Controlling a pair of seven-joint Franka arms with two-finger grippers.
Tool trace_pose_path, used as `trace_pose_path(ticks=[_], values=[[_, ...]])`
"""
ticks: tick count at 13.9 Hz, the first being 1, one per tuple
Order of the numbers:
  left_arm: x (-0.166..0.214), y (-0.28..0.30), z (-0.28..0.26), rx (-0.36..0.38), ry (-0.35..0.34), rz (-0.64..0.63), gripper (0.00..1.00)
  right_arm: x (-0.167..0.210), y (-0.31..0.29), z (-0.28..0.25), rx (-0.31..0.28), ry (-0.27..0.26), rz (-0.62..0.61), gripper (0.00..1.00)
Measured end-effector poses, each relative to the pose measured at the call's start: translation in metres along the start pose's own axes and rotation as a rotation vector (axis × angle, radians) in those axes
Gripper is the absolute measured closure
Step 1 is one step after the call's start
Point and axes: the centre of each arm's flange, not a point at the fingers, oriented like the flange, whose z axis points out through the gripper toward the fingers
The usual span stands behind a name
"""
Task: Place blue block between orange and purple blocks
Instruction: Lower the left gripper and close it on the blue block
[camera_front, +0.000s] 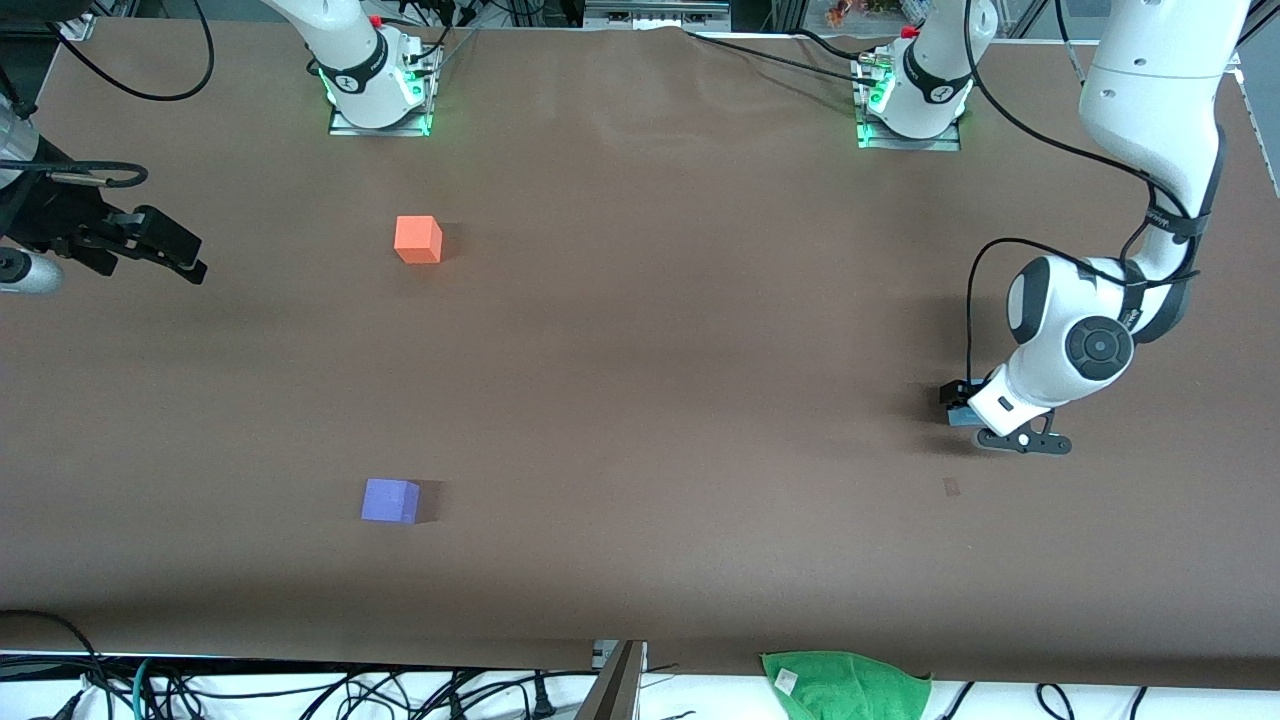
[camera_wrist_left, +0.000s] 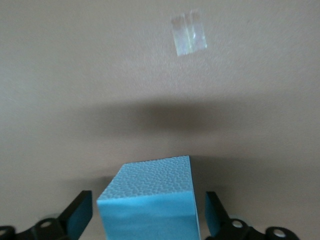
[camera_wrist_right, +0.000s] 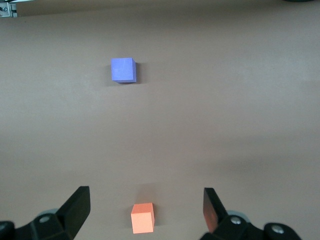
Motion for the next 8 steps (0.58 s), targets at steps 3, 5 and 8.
trace_pose_path(ticks=[3, 5, 8], values=[[0.003, 0.005, -0.003, -0.004, 0.008, 0.002, 0.4, 0.0, 0.0, 0.0, 0.0, 0.0, 0.0, 0.0], [0.014, 0.017, -0.028, -0.01, 0.016, 0.017, 0.42, 0.0, 0.0, 0.0, 0.0, 0.0, 0.001, 0.0], [0.028, 0.055, -0.098, -0.042, -0.063, 0.05, 0.42, 0.0, 0.002, 0.0, 0.0, 0.0, 0.003, 0.0]])
